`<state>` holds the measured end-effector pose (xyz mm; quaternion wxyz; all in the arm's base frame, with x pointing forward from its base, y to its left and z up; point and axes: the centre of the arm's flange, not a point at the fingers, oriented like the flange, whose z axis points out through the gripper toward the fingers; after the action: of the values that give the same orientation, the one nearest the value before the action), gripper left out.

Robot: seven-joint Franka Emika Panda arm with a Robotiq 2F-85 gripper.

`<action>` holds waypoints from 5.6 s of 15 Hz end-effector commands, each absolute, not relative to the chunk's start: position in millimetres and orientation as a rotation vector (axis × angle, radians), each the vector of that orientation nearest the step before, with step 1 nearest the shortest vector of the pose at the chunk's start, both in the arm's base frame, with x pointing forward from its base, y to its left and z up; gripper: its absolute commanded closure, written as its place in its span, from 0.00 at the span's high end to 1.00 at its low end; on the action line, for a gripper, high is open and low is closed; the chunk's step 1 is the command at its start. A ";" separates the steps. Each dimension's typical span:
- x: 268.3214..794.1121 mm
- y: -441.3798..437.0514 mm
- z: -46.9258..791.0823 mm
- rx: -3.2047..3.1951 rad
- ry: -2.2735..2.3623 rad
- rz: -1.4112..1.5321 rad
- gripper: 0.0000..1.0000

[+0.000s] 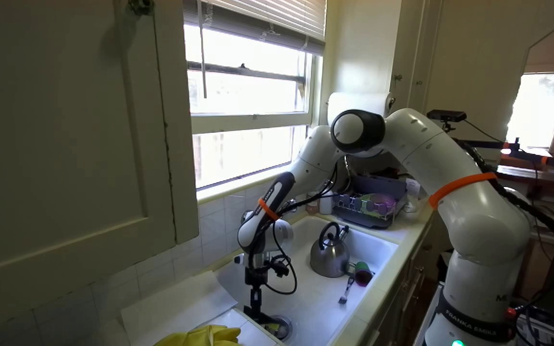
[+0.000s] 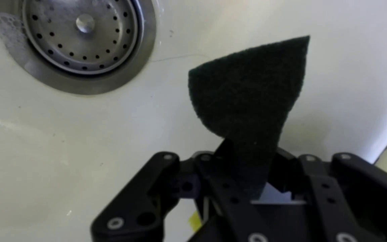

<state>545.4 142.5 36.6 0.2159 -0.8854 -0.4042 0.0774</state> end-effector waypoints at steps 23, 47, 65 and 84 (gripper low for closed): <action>415.8 54.1 29.7 -2.552 -0.980 0.793 0.04; 439.1 -106.1 16.5 -2.919 -0.744 0.987 0.04; 462.8 -90.9 30.5 -3.197 -0.437 0.324 1.00; 462.6 -96.1 -23.6 -3.203 -0.181 0.239 0.00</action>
<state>459.5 -91.7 -3.3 -0.0414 -0.9920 -0.0799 0.0887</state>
